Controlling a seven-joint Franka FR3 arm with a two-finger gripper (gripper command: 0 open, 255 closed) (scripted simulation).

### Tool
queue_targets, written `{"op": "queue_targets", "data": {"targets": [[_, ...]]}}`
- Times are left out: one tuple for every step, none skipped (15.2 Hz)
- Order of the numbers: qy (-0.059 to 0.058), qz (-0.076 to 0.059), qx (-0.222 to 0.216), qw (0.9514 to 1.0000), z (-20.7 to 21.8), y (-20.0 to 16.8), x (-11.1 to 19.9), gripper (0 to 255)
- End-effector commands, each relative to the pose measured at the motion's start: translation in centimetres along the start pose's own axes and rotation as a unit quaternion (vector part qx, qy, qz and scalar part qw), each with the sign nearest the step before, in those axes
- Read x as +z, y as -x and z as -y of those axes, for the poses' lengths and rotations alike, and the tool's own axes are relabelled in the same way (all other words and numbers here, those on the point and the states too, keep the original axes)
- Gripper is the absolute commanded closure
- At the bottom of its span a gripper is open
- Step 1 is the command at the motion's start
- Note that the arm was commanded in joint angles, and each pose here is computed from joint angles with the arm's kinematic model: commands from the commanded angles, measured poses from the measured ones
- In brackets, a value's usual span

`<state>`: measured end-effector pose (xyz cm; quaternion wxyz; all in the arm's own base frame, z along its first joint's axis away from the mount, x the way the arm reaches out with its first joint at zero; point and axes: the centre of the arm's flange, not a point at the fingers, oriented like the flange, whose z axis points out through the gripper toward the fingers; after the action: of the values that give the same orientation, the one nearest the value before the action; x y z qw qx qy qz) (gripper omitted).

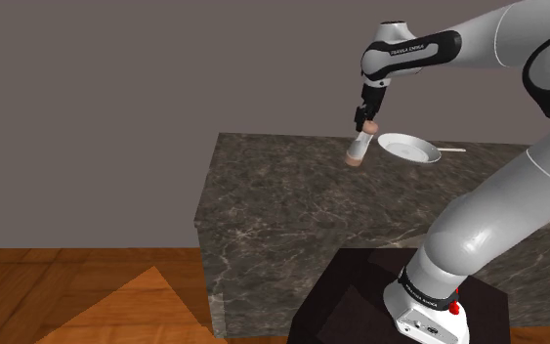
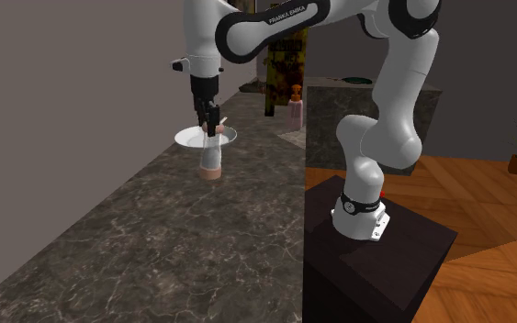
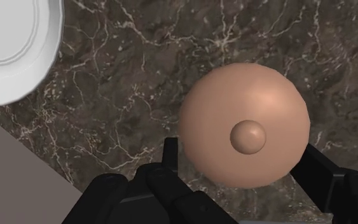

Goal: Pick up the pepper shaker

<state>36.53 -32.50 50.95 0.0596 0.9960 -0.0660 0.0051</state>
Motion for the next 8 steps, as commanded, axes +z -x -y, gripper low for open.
{"op": "queue_targets", "data": {"targets": [[0.0, 0.0, 0.0, 1.0, -0.2, -0.1, -1.2, 255], [0.0, 0.0, 0.0, 1.0, -0.3, -0.1, -1.7, 255], [0.0, 0.0, 0.0, 1.0, -0.3, -0.1, -2.2, 255], [0.0, 0.0, 0.0, 1.0, -0.4, -0.1, -2.8, 255], [0.0, 0.0, 0.0, 1.0, -0.5, -0.1, -3.3, 255], [0.0, 0.0, 0.0, 1.0, -0.5, -0.1, -3.8, 255], [0.0, 0.0, 0.0, 1.0, -0.6, -0.1, -4.3, 255], [0.0, 0.0, 0.0, 1.0, -0.7, -0.1, -4.9, 255]]}}
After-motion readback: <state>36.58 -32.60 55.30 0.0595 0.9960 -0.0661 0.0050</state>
